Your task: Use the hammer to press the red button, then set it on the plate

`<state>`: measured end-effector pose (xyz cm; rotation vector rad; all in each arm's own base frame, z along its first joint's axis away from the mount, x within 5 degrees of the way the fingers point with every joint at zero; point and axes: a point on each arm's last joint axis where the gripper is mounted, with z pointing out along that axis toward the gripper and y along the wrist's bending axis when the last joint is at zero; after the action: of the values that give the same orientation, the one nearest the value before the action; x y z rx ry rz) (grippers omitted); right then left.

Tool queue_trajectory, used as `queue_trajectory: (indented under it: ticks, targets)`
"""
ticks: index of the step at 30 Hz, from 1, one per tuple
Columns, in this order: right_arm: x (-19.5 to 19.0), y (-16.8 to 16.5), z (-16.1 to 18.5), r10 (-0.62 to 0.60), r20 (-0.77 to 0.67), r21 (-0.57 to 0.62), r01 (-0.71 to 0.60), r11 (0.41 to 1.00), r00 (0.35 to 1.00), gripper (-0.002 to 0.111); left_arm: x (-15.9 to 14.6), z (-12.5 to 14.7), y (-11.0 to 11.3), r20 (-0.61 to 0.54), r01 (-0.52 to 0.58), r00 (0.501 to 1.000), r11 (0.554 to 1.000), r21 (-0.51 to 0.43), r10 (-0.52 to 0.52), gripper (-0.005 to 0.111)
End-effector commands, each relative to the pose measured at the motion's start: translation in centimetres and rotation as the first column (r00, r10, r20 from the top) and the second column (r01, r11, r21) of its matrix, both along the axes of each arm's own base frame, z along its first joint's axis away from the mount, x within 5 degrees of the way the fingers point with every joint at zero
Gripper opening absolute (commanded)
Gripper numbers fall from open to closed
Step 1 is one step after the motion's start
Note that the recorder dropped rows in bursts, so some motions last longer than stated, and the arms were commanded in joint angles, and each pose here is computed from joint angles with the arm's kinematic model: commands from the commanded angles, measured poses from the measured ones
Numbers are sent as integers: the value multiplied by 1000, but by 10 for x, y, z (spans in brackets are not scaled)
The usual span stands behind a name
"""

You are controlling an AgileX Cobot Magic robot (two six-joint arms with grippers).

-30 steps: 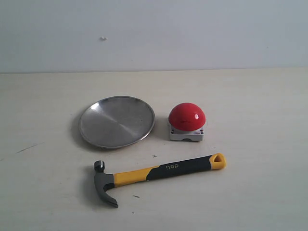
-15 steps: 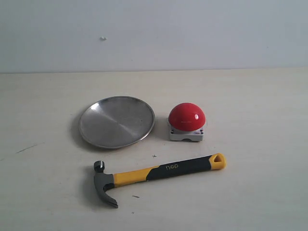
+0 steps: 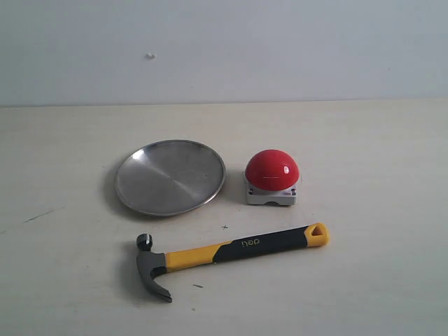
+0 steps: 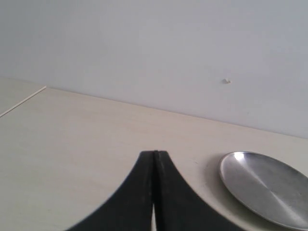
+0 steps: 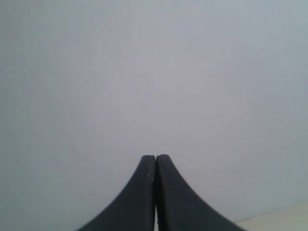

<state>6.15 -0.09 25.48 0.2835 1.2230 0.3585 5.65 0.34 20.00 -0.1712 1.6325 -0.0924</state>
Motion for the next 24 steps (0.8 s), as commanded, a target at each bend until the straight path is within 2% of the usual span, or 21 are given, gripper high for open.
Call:
queue_trajectory:
  ticks: [1, 4, 8, 12, 14, 15, 16, 19, 21, 24]
  targets:
    - [15, 0, 32, -31, -110, -95, 21, 995, 993, 0, 0, -1, 0, 5, -2, 1000, 1000, -13, 2, 0]
    - [32, -2, 47, -39, -203, -95, 20, 995, 978, 0, 0, -1, 0, 5, -2, 1000, 1000, -13, 2, 0]
    - [54, -4, 66, -81, -341, -181, 19, 983, 937, 0, 0, -1, 0, 5, -2, 1000, 1000, -13, 2, 0]
    - [80, -10, 83, -181, -518, -345, -10, 939, 836, 0, 0, -1, 0, 5, -2, 1000, 1000, -13, 2, 0]
    - [94, -11, 90, -199, -595, -382, -57, 922, 779, 0, 0, -1, 0, 5, -2, 1000, 1000, -13, 2, 0]
    - [103, -11, 89, -208, -660, -416, -120, 902, 722, 0, 0, -1, 0, 5, -2, 1000, 1000, -13, 2, 0]
    - [109, -9, 93, -201, -694, -426, -169, 889, 692, 0, 0, -1, 0, 5, -2, 1000, 1000, -13, 2, 0]
    - [127, -5, 92, -190, -819, -448, -396, 802, 541, 0, 0, -1, 0, 5, -2, 1000, 1000, -13, 2, 0]
    - [139, 0, 91, -153, -877, -407, -533, 742, 456, 0, 0, -1, 0, 5, -2, 1000, 1000, -13, 2, 0]
    - [155, 12, 84, -47, -931, -304, -696, 650, 362, 0, 0, -1, 0, 5, -2, 1000, 1000, -13, 2, 0]
